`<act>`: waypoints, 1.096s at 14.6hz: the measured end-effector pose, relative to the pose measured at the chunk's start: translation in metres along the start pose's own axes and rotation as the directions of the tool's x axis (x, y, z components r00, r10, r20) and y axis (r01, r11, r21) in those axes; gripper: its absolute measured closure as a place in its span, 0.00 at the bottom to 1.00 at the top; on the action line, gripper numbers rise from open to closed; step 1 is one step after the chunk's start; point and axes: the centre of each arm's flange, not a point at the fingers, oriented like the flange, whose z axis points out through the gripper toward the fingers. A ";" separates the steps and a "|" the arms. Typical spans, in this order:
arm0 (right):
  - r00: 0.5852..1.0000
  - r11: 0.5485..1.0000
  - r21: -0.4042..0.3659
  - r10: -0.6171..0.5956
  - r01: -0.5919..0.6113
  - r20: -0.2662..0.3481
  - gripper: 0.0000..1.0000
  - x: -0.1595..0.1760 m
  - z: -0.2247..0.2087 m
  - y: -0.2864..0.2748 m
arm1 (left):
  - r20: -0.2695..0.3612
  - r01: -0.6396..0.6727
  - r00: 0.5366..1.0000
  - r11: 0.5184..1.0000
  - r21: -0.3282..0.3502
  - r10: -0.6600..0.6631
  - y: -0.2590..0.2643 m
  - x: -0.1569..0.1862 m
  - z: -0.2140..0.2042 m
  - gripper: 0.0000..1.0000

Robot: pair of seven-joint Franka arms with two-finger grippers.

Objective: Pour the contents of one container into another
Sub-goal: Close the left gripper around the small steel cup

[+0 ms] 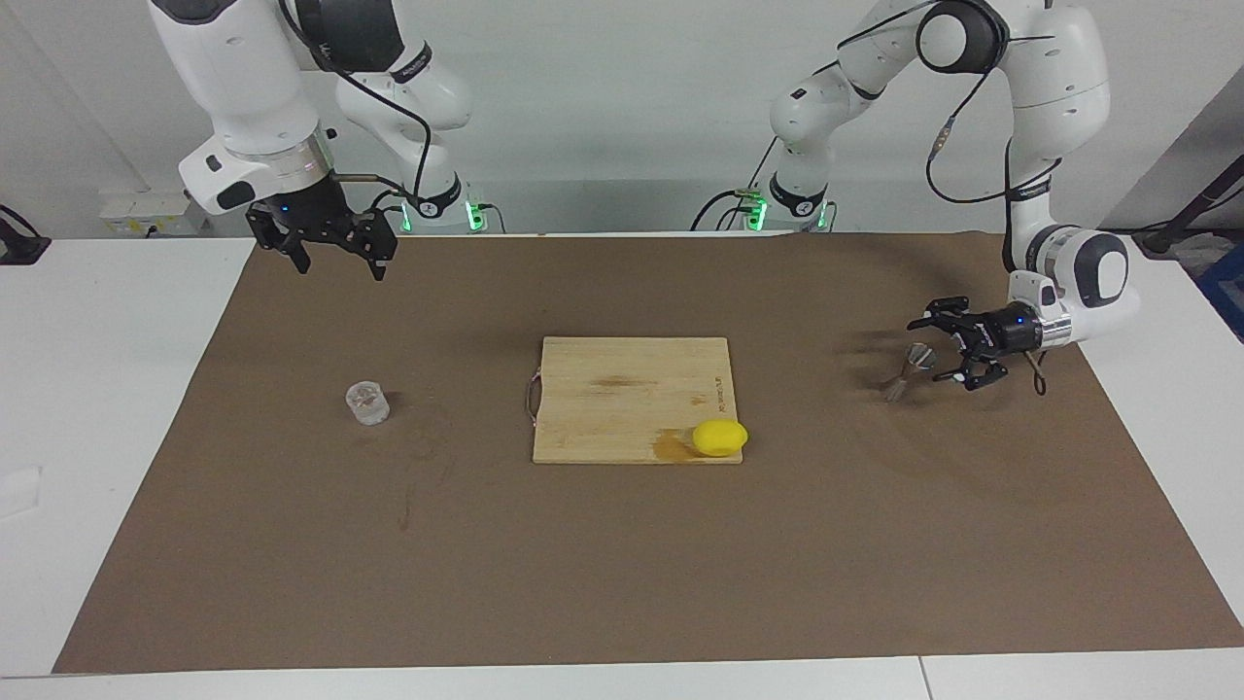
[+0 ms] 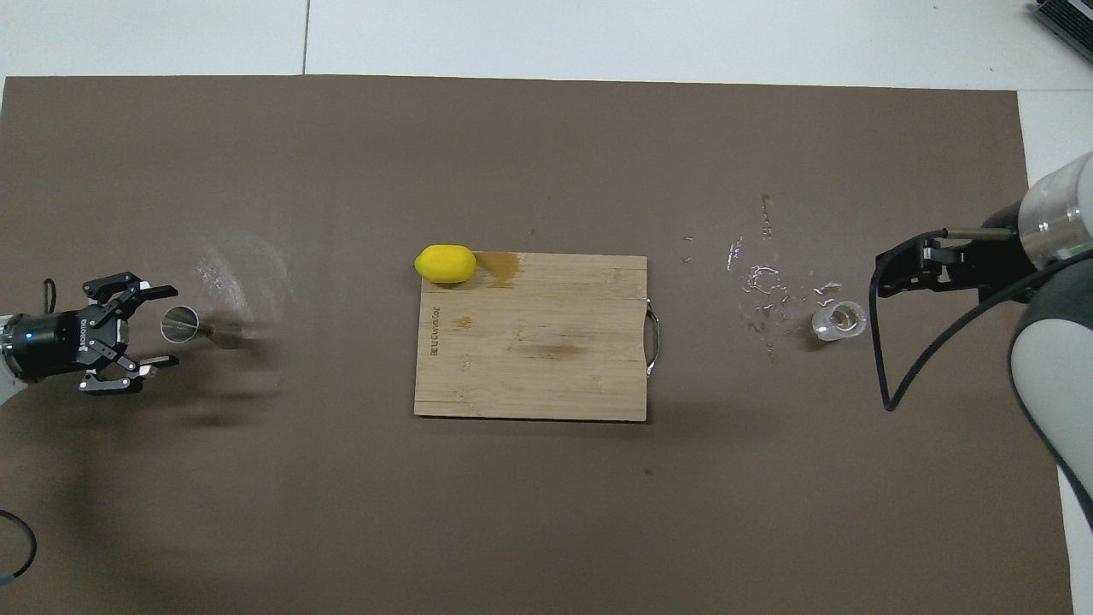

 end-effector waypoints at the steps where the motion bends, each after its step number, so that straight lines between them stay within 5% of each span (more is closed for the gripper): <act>1: 1.000 1.000 0.000 0.000 0.000 0.000 0.00 0.000 0.000 0.000 | 0.002 -0.002 1.000 1.000 0.001 0.002 0.001 -0.001 -0.003 0.00; 16: 1.000 1.000 0.000 0.000 0.000 0.001 0.00 0.000 0.000 0.000 | 0.009 -0.030 0.999 1.000 0.001 0.030 -0.001 -0.012 0.002 0.00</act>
